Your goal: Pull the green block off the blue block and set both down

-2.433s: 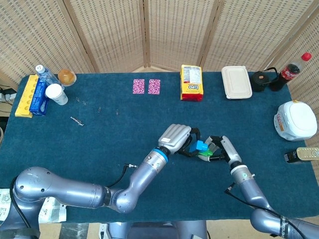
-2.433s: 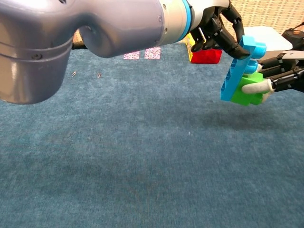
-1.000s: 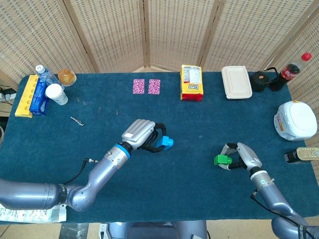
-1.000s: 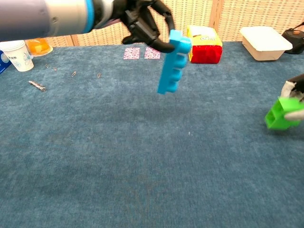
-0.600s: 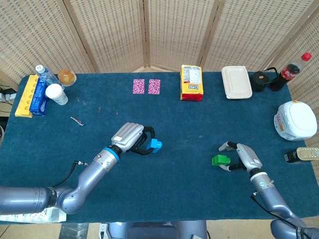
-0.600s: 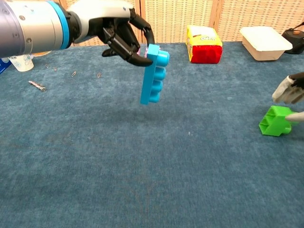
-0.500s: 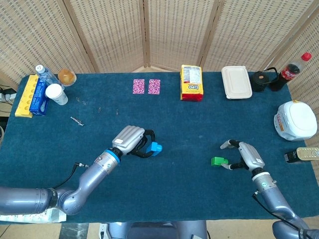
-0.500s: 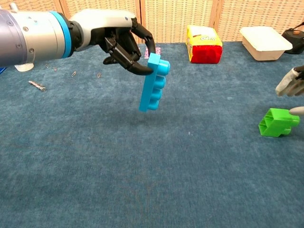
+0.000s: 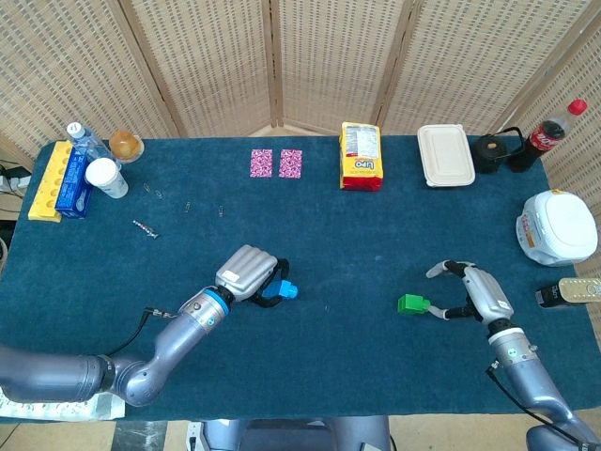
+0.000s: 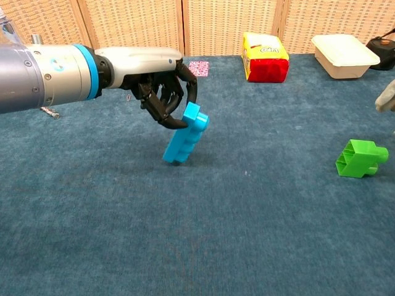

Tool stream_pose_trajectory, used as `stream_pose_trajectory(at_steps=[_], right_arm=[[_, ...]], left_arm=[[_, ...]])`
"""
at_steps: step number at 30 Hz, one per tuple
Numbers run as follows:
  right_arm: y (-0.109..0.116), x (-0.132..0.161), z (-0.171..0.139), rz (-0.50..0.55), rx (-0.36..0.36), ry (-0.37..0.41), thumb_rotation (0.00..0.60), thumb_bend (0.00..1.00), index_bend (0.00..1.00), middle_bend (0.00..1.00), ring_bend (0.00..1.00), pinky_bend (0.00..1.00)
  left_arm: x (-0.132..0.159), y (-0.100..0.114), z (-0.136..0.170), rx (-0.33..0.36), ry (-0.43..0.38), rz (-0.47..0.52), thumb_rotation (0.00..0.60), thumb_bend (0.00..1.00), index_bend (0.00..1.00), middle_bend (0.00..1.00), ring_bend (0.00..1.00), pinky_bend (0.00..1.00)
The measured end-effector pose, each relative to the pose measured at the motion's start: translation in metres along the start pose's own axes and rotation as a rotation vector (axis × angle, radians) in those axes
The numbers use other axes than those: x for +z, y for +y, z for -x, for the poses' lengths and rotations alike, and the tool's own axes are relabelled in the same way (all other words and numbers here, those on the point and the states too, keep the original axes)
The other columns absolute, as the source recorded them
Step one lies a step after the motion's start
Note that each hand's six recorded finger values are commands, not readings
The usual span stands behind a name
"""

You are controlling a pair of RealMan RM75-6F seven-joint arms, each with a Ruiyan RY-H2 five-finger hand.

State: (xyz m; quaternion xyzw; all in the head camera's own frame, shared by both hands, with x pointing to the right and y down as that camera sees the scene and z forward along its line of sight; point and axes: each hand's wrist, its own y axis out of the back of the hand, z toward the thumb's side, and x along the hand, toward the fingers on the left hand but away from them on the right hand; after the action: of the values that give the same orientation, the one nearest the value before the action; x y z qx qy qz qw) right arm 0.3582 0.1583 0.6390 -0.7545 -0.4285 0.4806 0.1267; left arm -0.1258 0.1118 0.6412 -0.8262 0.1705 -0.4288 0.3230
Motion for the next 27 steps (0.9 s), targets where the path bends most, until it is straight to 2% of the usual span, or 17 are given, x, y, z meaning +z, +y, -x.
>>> stream_pose_trajectory(at_steps=[4, 10, 20, 27], right_arm=[[0.004, 0.002, 0.0, -0.002, -0.005, 0.005, 0.6, 0.21, 0.36, 0.35, 0.3, 0.16], [0.009, 0.001, -0.001, -0.006, -0.015, 0.005, 0.6, 0.21, 0.36, 0.35, 0.3, 0.15], [0.017, 0.002, -0.003, -0.022, -0.023, 0.01, 0.6, 0.21, 0.36, 0.35, 0.3, 0.16], [0.019, -0.003, -0.005, -0.049, -0.033, 0.009, 0.6, 0.22, 0.36, 0.35, 0.3, 0.17]], left_arm=[[-0.002, 0.002, 0.004, -0.005, 0.012, -0.018, 0.482, 0.33, 0.31, 0.32, 0.18, 0.34], [-0.008, 0.014, 0.008, 0.044, 0.025, -0.008, 0.462, 0.32, 0.26, 0.25, 0.11, 0.27], [-0.016, 0.035, 0.021, 0.116, 0.033, -0.015, 0.461, 0.31, 0.26, 0.24, 0.1, 0.25], [-0.04, 0.04, 0.059, 0.17, 0.114, -0.009, 0.467, 0.32, 0.26, 0.24, 0.1, 0.24]])
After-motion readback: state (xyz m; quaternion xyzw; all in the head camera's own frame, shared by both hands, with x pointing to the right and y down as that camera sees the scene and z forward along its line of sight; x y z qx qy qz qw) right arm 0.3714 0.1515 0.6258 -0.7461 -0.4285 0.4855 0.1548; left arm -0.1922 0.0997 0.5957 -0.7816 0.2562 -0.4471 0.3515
